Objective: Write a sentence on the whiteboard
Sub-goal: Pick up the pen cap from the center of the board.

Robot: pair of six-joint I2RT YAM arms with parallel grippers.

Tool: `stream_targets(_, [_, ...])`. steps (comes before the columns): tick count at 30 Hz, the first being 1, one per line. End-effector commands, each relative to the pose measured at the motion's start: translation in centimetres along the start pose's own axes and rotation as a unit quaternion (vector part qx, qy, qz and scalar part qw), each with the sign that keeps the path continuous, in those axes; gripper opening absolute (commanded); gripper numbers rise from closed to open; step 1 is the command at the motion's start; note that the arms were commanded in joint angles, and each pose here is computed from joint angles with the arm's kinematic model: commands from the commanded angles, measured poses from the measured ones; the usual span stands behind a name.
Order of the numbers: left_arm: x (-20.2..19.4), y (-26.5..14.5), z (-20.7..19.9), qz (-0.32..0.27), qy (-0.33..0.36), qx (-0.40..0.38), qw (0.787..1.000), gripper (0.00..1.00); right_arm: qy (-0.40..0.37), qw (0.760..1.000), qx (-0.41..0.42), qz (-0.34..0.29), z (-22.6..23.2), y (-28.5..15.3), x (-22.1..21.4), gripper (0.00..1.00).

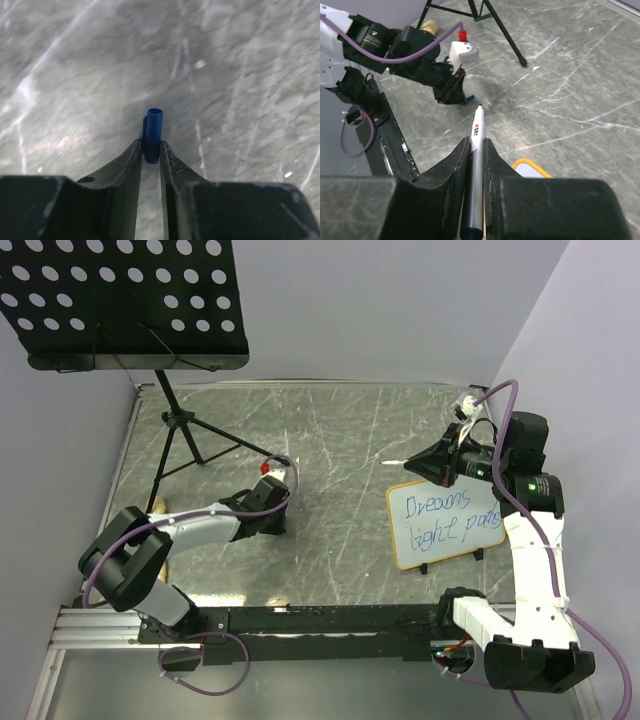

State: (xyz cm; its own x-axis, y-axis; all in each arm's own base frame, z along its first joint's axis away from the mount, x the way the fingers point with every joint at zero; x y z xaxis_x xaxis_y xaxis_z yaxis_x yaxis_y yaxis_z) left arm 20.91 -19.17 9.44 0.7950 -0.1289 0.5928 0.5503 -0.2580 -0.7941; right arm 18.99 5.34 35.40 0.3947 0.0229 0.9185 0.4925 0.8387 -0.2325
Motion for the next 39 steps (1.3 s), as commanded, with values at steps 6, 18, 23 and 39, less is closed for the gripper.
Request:
stream_targets(6, [0.5, 1.2, -1.2, 0.032, 0.059, 0.081, 0.994, 0.37, -0.003, 1.0, 0.028, 0.002, -0.2, 0.7, 0.0, 0.0])
stream_targets(18, [0.5, 1.4, -3.6, 0.059, 0.122, 0.166, 0.977, 0.45, -0.002, 1.0, 0.029, 0.003, -0.1, 0.7, 0.1, 0.0])
stream_targets(23, [0.2, 1.7, -4.3, 0.069, 0.139, 0.19, 0.969, 0.43, -0.006, 1.0, 0.028, 0.001, 0.0, 0.6, 0.1, 0.0])
stream_targets(39, [-2.0, 3.5, -3.6, 0.112, 0.121, 0.16, 0.973, 0.25, -0.006, 1.0, 0.03, 0.0, 0.3, 0.5, 0.1, 0.0])
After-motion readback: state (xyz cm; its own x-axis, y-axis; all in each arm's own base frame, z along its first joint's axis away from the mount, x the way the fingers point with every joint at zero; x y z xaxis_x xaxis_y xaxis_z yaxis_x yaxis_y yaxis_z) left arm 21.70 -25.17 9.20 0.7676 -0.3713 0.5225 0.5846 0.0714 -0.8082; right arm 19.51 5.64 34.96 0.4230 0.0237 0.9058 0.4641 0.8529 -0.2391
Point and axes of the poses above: each gripper's point midway between its finger pads, its own y axis out along the fingers, its own z axis along the line the jaws close on, x = y × z, the point moved 9 cm from there along -y, back along the fingers, and after that the axes turned 6 degrees about y, right-handed, at the moved point
